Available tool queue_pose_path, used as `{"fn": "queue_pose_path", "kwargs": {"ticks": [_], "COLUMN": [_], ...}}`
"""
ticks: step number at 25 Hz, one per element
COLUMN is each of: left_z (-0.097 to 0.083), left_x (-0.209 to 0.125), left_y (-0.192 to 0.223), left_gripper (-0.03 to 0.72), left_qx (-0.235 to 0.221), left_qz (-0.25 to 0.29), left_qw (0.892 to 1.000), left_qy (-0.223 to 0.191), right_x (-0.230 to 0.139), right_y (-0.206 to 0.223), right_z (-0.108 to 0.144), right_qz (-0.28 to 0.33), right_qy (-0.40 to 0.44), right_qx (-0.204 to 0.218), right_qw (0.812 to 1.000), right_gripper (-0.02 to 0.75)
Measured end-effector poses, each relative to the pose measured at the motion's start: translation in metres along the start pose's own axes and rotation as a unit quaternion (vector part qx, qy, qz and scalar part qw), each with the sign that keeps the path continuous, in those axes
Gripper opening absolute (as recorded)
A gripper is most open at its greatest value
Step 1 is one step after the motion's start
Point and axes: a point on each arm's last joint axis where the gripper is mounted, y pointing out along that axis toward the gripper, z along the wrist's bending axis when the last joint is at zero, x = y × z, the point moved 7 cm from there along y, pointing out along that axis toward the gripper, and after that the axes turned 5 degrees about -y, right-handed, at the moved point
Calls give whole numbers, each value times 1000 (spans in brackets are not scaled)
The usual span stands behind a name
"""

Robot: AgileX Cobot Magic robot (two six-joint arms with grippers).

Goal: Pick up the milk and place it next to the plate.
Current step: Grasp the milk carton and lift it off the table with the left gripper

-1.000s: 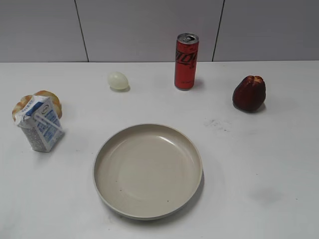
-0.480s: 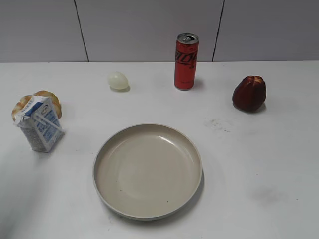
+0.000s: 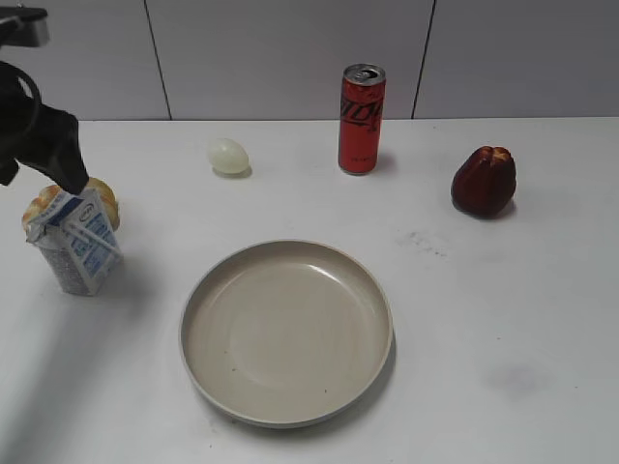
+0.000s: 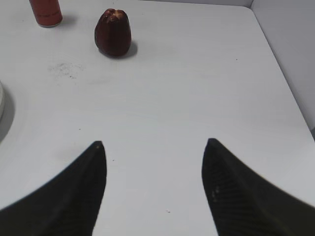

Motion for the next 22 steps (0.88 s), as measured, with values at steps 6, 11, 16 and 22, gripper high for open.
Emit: {"fn": "queue_pose_path", "kwargs": {"ticks": [6,11,16,22], "left_z": [10,13,13,8], "left_x": [-1,-3,-4,4], "left_y": [43,64,67,54], "left_gripper": [673,530,304,274], "left_qx": [8,8,7,-2], "left_qz": [40,59,65,70], "left_qw": [999,998,998,997], "left_qy": [-3,-8,-9,-9], "right_x": [0,0,0,0], "right_y": [0,0,0,0], "right_z": [0,0,0,0], "right_qz": [0,0,0,0], "right_qy": [0,0,0,0], "right_qx": [0,0,0,0], "right_qw": [1000,1000,1000,1000], "right_gripper": [467,467,467,467]}}
